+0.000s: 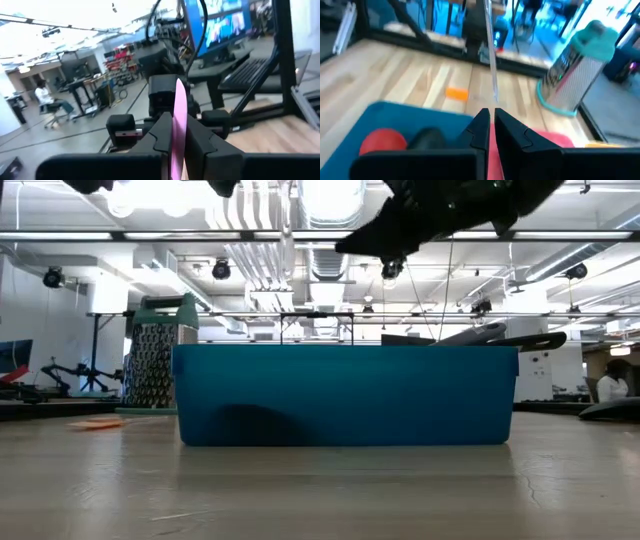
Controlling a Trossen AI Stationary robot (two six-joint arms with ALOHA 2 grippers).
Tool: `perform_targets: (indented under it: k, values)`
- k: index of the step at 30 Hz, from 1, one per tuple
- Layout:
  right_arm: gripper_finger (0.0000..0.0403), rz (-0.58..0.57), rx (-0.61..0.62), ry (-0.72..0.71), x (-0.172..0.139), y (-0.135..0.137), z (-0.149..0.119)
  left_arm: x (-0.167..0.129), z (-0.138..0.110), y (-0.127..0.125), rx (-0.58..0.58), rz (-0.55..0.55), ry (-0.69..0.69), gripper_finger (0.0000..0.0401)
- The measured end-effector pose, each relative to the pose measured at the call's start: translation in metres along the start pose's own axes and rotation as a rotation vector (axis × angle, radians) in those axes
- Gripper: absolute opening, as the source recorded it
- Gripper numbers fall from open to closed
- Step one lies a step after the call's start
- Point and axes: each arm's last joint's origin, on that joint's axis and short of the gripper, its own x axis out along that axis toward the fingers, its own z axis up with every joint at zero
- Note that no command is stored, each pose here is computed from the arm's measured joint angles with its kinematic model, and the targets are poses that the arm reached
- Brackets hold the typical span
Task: Pick & Place Kitchen Items
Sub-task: Put the pink spatula into the yellow bin
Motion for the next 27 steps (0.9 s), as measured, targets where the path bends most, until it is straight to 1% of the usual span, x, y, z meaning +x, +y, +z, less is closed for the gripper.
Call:
perform_targets:
  k: [3,5,11,17,21,24,27]
  values:
    - [0.0033,-0.009,0.009,-0.056,0.000,0.001,-0.001,0.001,-0.001,0.006,-0.019,-0.021,-0.039,0.0022]
    - [0.0046,-0.011,0.015,-0.066,0.000,0.001,0.000,0.001,-0.001,0.009,-0.027,-0.032,-0.047,0.0022]
    - [0.0101,-0.017,0.013,-0.090,0.000,-0.001,0.007,0.002,-0.001,0.015,-0.046,-0.065,-0.075,0.0022]
    - [0.0150,-0.021,0.026,-0.115,0.000,-0.002,0.015,0.002,0.000,0.016,-0.046,-0.069,-0.092,0.0022]
    - [0.0170,-0.020,0.025,-0.118,0.000,-0.002,0.017,0.002,0.002,0.017,-0.039,-0.068,-0.112,0.0022]
    - [0.0178,-0.019,0.022,-0.123,0.000,-0.002,0.019,0.003,0.003,0.018,-0.037,-0.066,-0.115,0.0022]
    - [0.0183,-0.019,0.020,-0.123,0.000,-0.002,0.018,0.008,0.003,0.019,-0.033,-0.088,-0.125,0.0022]
